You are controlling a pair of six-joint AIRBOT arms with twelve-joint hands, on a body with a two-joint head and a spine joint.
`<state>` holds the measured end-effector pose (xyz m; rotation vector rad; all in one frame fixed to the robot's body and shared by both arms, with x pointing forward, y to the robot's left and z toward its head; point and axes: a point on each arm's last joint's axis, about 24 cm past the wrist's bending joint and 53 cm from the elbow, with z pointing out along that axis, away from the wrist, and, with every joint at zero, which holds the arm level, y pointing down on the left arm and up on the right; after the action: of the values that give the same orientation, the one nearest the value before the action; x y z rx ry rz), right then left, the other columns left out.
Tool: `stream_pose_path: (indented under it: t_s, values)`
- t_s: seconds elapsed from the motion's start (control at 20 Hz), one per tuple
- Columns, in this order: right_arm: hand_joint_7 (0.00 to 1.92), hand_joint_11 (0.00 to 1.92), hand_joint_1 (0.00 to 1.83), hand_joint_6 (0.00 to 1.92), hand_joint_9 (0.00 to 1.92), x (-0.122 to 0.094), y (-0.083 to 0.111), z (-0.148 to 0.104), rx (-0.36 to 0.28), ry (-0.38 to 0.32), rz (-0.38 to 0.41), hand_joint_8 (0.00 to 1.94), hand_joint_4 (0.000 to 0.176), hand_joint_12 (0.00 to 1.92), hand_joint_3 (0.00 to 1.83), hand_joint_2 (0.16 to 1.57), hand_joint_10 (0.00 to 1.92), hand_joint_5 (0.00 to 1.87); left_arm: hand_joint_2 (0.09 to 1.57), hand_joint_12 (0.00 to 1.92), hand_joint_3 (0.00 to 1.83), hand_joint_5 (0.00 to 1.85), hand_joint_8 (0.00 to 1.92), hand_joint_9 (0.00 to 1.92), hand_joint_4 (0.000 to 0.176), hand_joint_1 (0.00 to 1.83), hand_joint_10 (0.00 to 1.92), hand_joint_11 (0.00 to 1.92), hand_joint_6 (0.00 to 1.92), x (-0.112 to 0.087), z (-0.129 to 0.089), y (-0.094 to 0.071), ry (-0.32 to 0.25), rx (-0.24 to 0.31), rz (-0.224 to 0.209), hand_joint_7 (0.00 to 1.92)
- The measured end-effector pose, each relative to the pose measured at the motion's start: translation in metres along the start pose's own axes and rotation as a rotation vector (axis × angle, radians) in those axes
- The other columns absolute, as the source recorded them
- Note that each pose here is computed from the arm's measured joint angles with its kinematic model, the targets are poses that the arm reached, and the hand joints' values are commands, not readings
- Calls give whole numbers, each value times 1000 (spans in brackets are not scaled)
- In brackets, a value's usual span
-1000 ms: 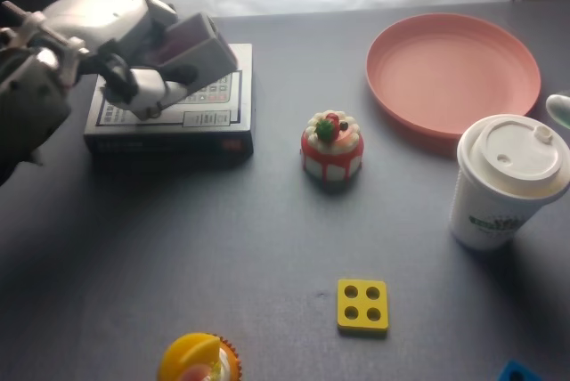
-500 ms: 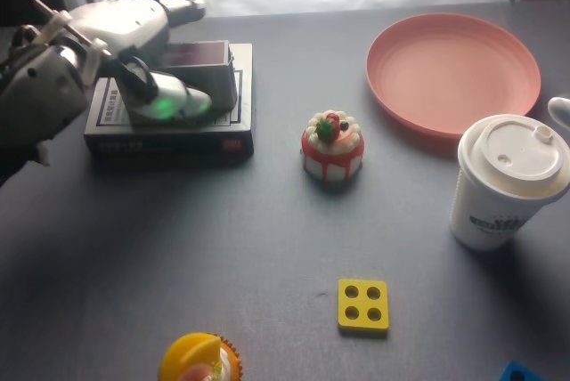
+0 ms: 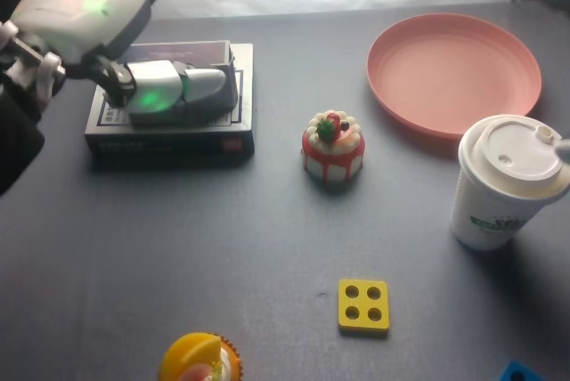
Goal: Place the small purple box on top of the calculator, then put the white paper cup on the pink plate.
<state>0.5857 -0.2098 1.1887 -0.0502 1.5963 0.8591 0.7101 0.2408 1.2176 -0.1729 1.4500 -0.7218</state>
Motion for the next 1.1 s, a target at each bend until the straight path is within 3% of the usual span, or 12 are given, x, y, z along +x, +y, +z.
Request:
stream_pose_path:
  t_s: [0.1,0.25,0.3,0.4,0.45,0.5,0.6,0.65,0.9,1.0,1.05,1.1]
  values:
    - [0,0,526,0,17,14,2,1,-6,43,20,0,32,1156,0,1028,11,0,1121,0,27,0,0,0,161,554,0,0,0,2,-5,-12,-1,43,-3,0]
    - [0,0,557,0,1,30,-4,3,-2,102,46,0,0,578,0,955,6,0,1109,0,12,0,0,0,137,758,0,0,0,-1,-14,-23,-13,84,15,0]
    - [0,0,571,0,0,33,-8,4,9,112,50,0,0,602,0,948,0,0,1108,0,10,0,0,0,137,782,0,0,0,0,-15,-25,-14,93,19,0]
    - [0,0,630,0,0,41,-9,10,10,128,58,0,51,763,0,942,0,0,1103,0,5,0,0,0,114,766,0,0,0,-1,-16,-28,-21,103,17,0]
    - [0,0,630,0,0,44,-10,11,11,134,60,0,51,763,0,942,0,0,1103,0,5,0,0,0,114,766,0,0,0,-1,-16,-29,-20,107,19,0]
    - [0,0,691,0,0,49,-12,15,15,144,65,0,60,412,0,925,0,0,1099,0,3,0,0,0,122,760,0,0,0,1,-17,-30,-15,113,26,0]
    - [0,0,746,0,0,59,-20,24,36,168,75,0,53,346,0,918,0,0,1098,0,2,0,0,0,128,732,0,0,0,5,-19,-28,-4,104,19,0]
    - [0,0,776,0,0,66,-24,28,47,182,82,0,39,1135,0,937,0,0,1122,0,11,0,0,0,113,667,0,0,0,4,-19,-28,-4,105,26,0]
    - [0,0,789,0,0,82,-37,37,85,226,88,0,46,1436,0,928,0,0,1139,0,14,0,0,0,102,675,0,0,0,0,-20,-27,-12,102,28,0]
    - [0,0,824,0,112,86,-40,37,94,241,88,0,38,1747,2,940,64,0,1133,0,9,0,0,0,104,664,0,0,0,1,-20,-26,-8,100,29,0]
    - [87,60,899,3,85,88,-42,37,103,250,89,26,4,1808,14,995,478,15,1131,0,6,0,0,0,91,684,0,0,0,1,-20,-26,-9,100,29,0]
    - [169,52,950,25,16,88,-43,37,105,252,91,63,0,1862,12,1016,864,78,1133,0,6,0,0,0,86,687,0,0,0,1,-20,-25,-10,99,27,0]
